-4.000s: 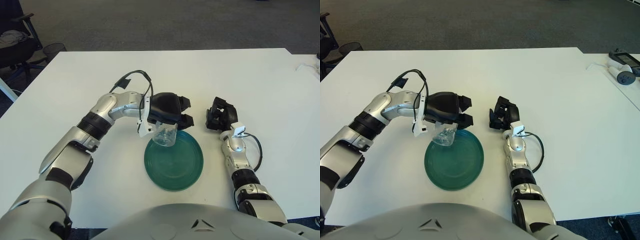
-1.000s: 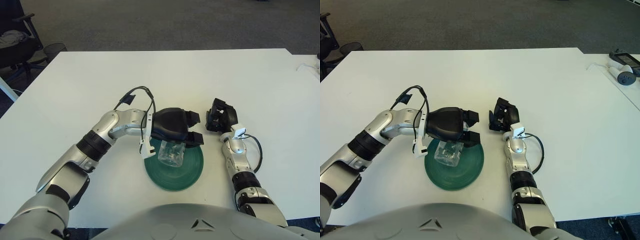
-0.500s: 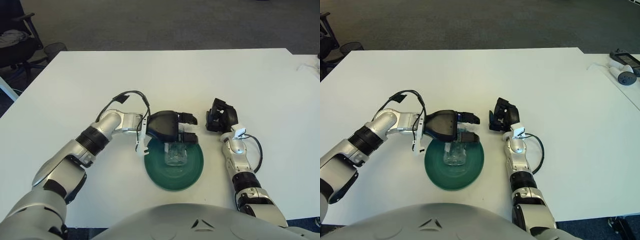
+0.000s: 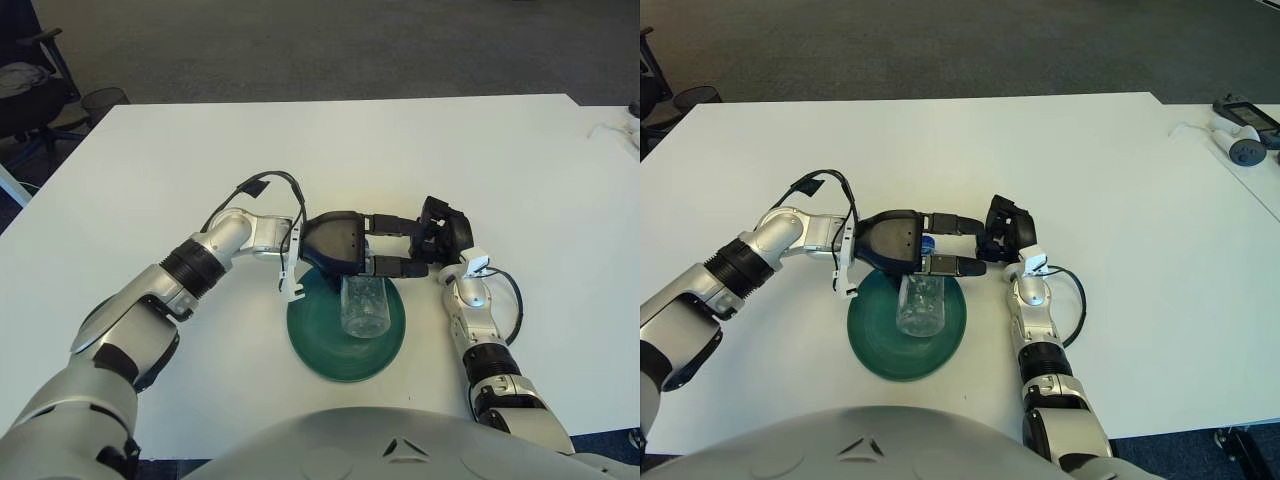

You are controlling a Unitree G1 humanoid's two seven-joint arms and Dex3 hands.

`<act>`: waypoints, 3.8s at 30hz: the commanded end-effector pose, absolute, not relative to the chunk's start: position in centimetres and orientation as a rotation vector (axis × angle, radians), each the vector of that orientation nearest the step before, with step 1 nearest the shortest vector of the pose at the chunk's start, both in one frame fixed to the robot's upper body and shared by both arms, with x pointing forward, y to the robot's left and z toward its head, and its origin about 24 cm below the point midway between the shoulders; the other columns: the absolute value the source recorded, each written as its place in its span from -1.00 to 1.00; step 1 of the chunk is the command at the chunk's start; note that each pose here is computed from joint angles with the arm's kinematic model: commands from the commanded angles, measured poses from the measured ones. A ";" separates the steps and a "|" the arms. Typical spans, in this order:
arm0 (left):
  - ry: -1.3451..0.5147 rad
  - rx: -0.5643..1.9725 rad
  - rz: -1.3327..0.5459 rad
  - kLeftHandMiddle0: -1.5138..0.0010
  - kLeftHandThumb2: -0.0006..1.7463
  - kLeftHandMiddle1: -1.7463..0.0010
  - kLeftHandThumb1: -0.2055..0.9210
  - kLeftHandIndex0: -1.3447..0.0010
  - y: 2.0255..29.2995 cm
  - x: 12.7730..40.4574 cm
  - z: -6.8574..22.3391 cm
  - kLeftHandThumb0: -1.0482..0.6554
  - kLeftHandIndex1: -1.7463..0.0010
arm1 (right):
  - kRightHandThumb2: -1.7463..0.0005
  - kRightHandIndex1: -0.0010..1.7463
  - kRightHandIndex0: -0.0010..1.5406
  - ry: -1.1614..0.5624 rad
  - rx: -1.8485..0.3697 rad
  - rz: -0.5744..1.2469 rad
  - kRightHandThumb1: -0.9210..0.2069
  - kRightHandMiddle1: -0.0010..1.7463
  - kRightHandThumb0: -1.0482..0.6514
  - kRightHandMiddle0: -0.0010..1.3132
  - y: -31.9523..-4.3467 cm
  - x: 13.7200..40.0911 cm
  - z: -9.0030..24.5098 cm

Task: Put the bottle into the plate.

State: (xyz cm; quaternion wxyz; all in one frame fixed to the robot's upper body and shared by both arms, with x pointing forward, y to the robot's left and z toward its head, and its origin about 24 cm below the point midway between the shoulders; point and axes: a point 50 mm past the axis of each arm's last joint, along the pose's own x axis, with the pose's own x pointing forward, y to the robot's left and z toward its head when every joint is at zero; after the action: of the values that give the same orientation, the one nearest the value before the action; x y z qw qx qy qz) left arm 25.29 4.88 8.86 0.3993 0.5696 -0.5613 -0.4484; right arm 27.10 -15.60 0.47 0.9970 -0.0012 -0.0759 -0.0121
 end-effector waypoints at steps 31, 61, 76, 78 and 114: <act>-1.477 1.287 -1.092 1.00 -0.71 1.00 1.00 1.00 6.1 26.4 9.5 -0.73 1.00 | -0.54 1.00 0.56 -0.034 0.004 -0.035 0.20 1.00 0.16 0.56 -15.7 25.7 -1.9; -1.414 1.390 -0.981 1.00 -0.62 1.00 1.00 1.00 10.0 30.6 16.7 -0.93 1.00 | -0.53 1.00 0.59 0.016 -0.047 -0.025 0.21 1.00 0.13 0.58 -15.2 25.9 -1.8; -0.889 0.554 -0.420 0.51 -0.90 0.90 0.90 0.96 14.9 33.4 16.6 -0.66 -0.08 | -0.53 1.00 0.60 0.024 -0.052 -0.028 0.22 1.00 0.12 0.60 -15.1 25.8 -1.8; -0.867 0.489 -0.384 0.39 -0.90 0.85 0.88 0.89 15.2 33.5 16.8 -0.58 -0.15 | -0.53 1.00 0.60 0.024 -0.052 -0.028 0.22 1.00 0.12 0.60 -15.1 25.8 -1.8; -0.123 -0.086 0.048 -0.07 0.77 -0.89 -0.47 0.18 15.7 31.9 0.9 0.23 -1.00 | -0.54 1.00 0.60 0.025 -0.054 -0.031 0.22 1.00 0.12 0.60 -15.6 25.6 -1.5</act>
State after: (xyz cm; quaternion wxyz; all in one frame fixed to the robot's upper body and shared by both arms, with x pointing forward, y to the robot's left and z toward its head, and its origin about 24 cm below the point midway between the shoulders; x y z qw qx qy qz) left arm 32.53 16.10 2.01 0.9954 -0.0442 -0.0816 0.0236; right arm 26.72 -15.47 0.68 0.9984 -0.0248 -0.0484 -0.0144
